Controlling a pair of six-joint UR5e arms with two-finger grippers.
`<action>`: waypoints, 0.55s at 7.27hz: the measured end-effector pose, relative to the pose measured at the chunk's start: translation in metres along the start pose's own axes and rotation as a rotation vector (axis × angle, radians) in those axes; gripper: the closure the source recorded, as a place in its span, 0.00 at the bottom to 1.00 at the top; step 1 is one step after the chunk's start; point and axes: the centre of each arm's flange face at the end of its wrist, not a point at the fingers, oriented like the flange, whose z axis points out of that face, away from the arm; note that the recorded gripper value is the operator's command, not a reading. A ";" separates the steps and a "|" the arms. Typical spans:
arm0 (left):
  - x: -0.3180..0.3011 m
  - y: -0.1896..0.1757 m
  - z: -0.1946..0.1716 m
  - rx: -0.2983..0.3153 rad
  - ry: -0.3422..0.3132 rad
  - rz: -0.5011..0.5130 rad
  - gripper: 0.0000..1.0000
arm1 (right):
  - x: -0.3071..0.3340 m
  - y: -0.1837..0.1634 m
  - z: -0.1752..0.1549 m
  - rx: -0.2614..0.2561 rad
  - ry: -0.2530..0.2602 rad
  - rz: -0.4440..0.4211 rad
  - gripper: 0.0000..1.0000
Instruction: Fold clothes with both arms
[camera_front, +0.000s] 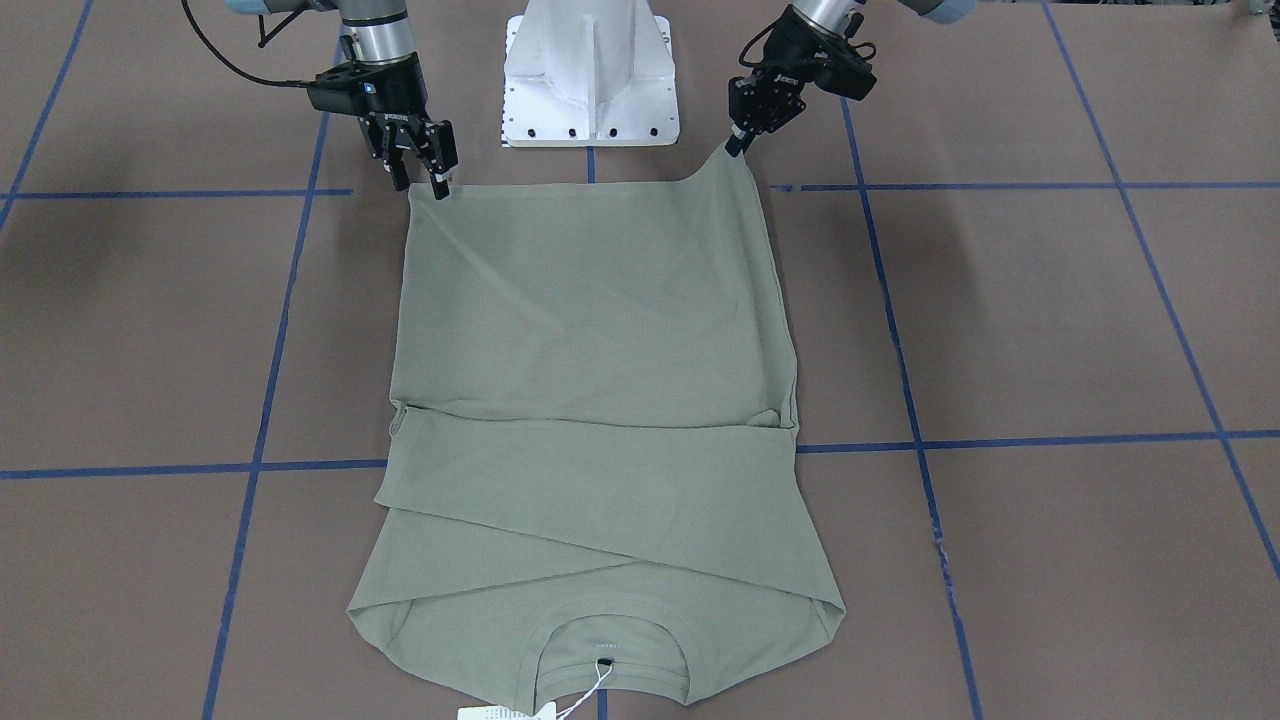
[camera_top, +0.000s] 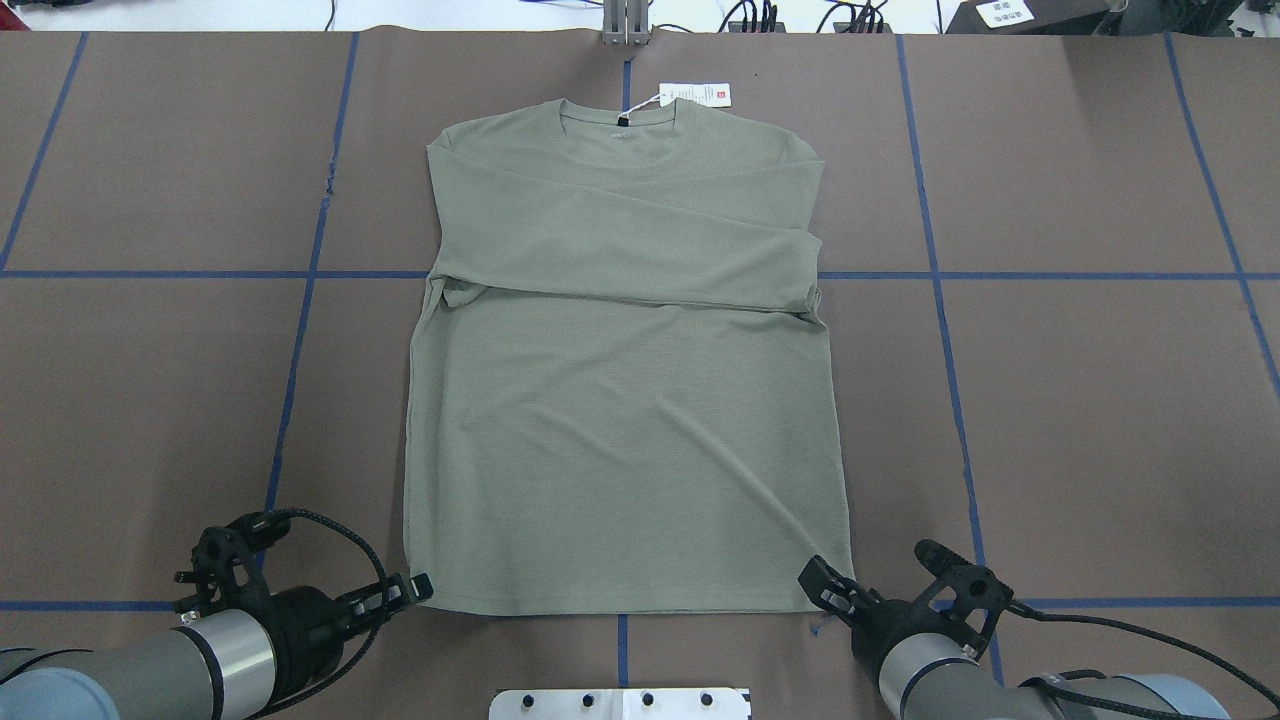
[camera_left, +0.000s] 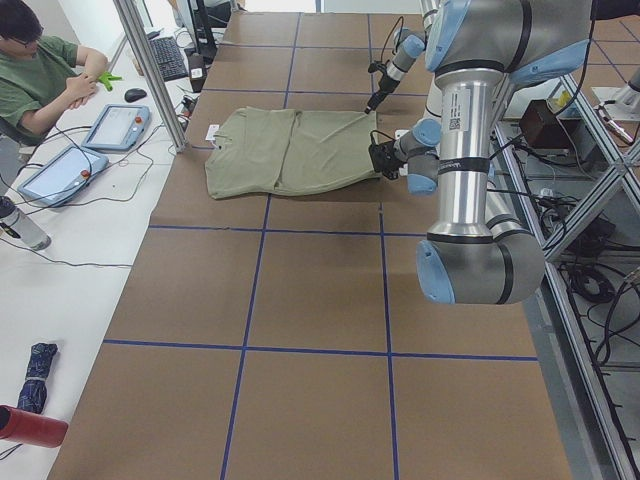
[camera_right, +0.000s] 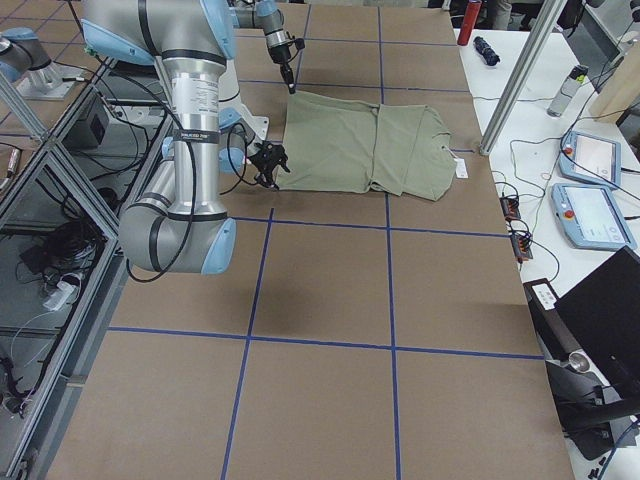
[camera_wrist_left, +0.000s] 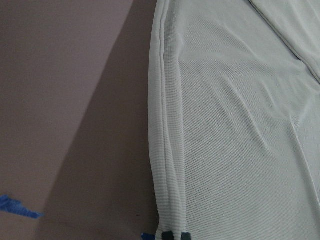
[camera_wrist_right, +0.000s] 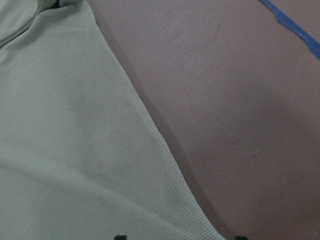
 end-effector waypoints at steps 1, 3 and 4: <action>0.000 0.000 0.000 -0.001 0.001 0.000 1.00 | 0.001 0.000 0.001 0.002 0.005 -0.003 0.23; 0.001 0.000 -0.001 -0.002 0.002 0.000 1.00 | 0.003 -0.001 0.002 0.006 0.011 -0.007 0.44; 0.001 0.000 -0.001 -0.002 0.002 0.000 1.00 | 0.003 0.000 0.003 0.007 0.012 -0.008 0.53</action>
